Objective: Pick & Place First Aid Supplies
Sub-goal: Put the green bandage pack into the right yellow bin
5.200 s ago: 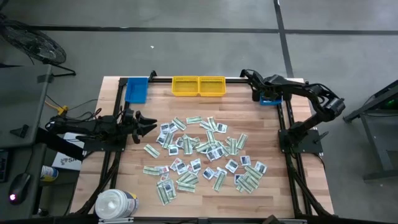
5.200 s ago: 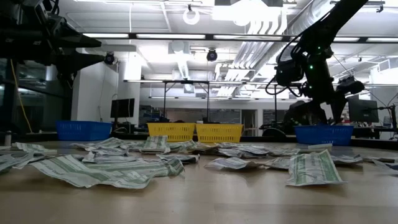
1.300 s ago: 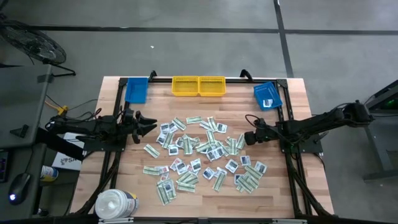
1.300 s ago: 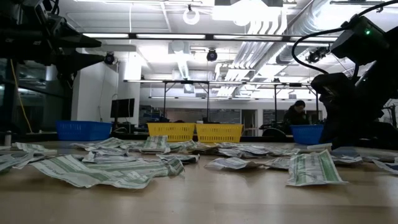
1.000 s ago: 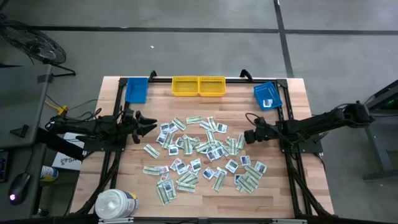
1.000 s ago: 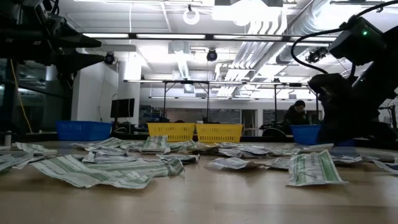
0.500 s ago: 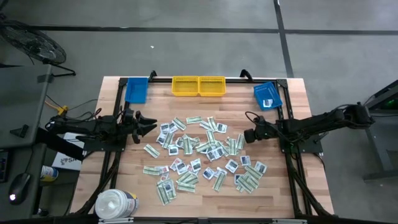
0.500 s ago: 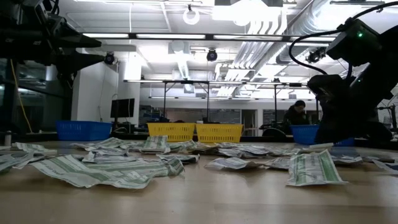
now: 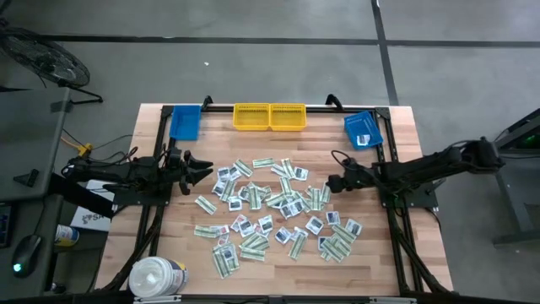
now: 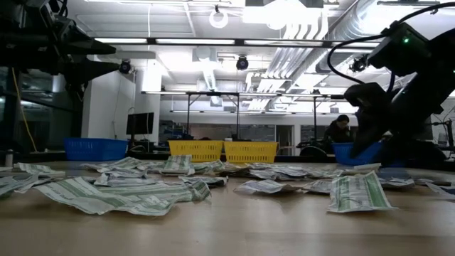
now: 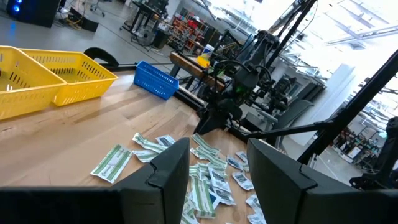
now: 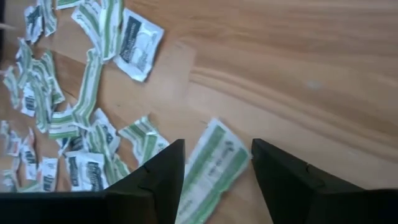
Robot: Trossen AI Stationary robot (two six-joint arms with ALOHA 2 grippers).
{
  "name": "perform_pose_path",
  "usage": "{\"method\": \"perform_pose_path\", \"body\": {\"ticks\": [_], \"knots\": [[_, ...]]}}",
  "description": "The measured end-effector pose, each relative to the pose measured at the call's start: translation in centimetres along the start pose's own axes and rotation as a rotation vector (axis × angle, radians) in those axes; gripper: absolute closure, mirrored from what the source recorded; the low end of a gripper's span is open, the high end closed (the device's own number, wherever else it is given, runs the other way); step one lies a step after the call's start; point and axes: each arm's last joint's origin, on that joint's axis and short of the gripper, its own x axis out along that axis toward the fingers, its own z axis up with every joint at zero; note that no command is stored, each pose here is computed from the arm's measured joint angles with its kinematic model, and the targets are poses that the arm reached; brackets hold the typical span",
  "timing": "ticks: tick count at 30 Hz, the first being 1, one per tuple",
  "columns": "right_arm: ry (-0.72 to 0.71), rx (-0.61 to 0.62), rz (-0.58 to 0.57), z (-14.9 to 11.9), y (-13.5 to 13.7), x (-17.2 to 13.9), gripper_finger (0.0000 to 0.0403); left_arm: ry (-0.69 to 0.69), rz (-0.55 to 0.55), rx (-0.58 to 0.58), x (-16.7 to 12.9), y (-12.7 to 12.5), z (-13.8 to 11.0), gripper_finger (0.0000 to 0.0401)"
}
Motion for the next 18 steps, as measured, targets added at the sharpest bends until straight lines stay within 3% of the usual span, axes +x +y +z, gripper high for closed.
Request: {"method": "perform_pose_path", "body": {"ticks": [9,18], "knots": [[0.028,0.005,0.016,-0.11,0.08,0.32,0.0226,0.001,0.0,0.0,0.0,0.01,-0.02,0.024],[0.051,-0.024,0.006,-0.23,-0.13,0.35,0.03,0.0,0.0,0.0,0.0,0.0,0.0,0.024]]}}
